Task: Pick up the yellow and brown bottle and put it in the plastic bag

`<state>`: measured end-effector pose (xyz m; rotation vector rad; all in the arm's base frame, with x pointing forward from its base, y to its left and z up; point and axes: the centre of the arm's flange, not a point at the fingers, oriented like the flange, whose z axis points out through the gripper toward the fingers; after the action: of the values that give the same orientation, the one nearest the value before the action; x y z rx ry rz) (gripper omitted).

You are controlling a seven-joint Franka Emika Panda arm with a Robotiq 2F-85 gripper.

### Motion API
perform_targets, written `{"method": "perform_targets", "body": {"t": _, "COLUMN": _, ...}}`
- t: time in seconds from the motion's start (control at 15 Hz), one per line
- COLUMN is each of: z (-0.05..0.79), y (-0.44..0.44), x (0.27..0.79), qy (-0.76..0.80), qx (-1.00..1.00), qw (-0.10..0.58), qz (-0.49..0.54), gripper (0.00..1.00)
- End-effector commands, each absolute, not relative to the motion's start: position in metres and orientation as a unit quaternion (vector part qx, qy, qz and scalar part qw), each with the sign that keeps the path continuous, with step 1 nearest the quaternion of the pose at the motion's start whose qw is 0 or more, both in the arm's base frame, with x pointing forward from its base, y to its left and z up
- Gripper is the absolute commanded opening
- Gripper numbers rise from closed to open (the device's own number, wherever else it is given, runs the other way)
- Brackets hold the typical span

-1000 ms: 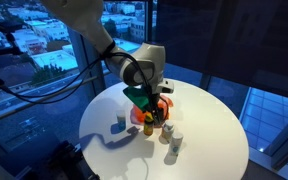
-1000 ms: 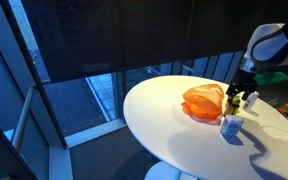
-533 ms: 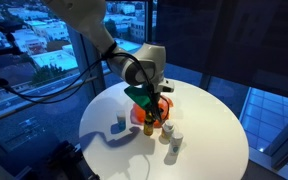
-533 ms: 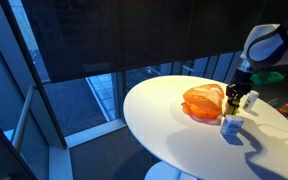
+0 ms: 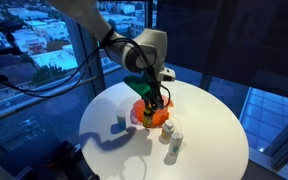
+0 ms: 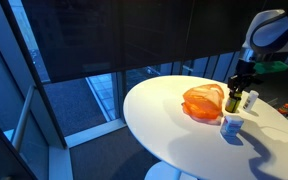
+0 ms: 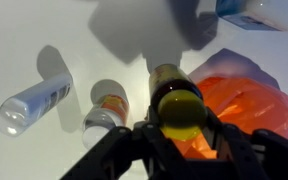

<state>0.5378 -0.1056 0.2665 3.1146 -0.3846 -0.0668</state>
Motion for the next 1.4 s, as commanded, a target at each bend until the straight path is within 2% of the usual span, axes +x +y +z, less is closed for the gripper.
{"method": "perform_targets", "body": {"t": 0.0, "z": 0.31, "y": -0.102, "x": 0.55, "qy": -0.118, "qx": 0.993, "qw": 0.0, "qz": -0.021, "gripper": 0.2}}
{"method": "perform_targets", "body": {"t": 0.6, "z": 0.37, "y": -0.101, "x": 0.601, "qy": -0.114, "qx": 0.993, "qw": -0.006, "qz": 0.014, "gripper": 0.2}}
{"method": "perform_targets", "body": {"t": 1.33, "z": 0.321, "y": -0.099, "x": 0.627, "qy": -0.106, "qx": 0.994, "qw": -0.005, "qz": 0.0, "gripper": 0.2}}
